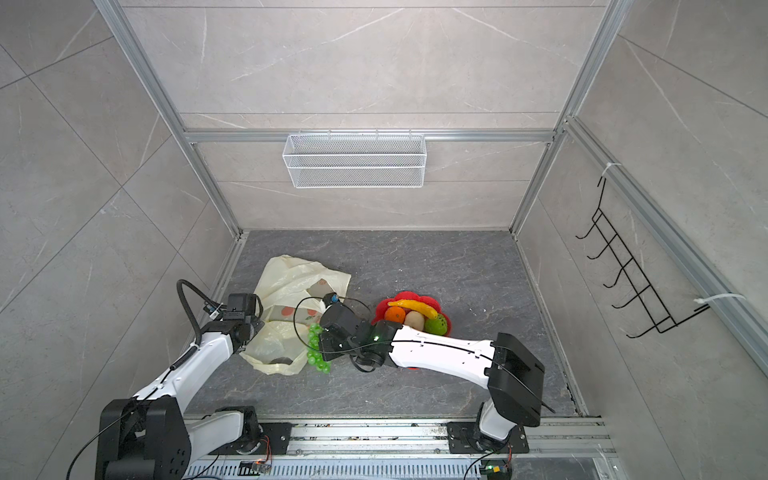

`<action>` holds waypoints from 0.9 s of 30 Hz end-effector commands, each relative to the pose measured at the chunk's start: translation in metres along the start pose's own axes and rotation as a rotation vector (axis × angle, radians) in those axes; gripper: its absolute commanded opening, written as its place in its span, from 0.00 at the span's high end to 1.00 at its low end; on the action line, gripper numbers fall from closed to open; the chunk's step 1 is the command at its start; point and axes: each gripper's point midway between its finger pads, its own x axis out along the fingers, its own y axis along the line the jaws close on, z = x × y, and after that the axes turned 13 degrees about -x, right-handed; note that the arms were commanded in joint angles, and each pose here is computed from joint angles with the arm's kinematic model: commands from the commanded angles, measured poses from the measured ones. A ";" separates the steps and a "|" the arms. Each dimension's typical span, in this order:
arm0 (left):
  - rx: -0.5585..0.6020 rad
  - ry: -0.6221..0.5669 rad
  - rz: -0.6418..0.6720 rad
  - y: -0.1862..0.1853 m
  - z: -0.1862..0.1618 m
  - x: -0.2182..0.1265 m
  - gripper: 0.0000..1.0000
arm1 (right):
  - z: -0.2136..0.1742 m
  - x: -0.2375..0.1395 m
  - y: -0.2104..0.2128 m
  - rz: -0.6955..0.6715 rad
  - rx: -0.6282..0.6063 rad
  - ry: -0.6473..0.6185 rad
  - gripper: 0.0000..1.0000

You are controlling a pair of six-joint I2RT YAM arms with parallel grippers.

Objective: Take the fake fruits out of the plastic bag
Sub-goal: 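Lift the green grapes out with the right gripper while the left releases the bag, then carry the green grapes over the red plate and lower them onto the fruits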

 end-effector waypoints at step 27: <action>0.065 0.008 -0.103 0.009 -0.011 -0.005 0.94 | -0.039 -0.060 -0.207 -0.566 -0.019 0.148 0.82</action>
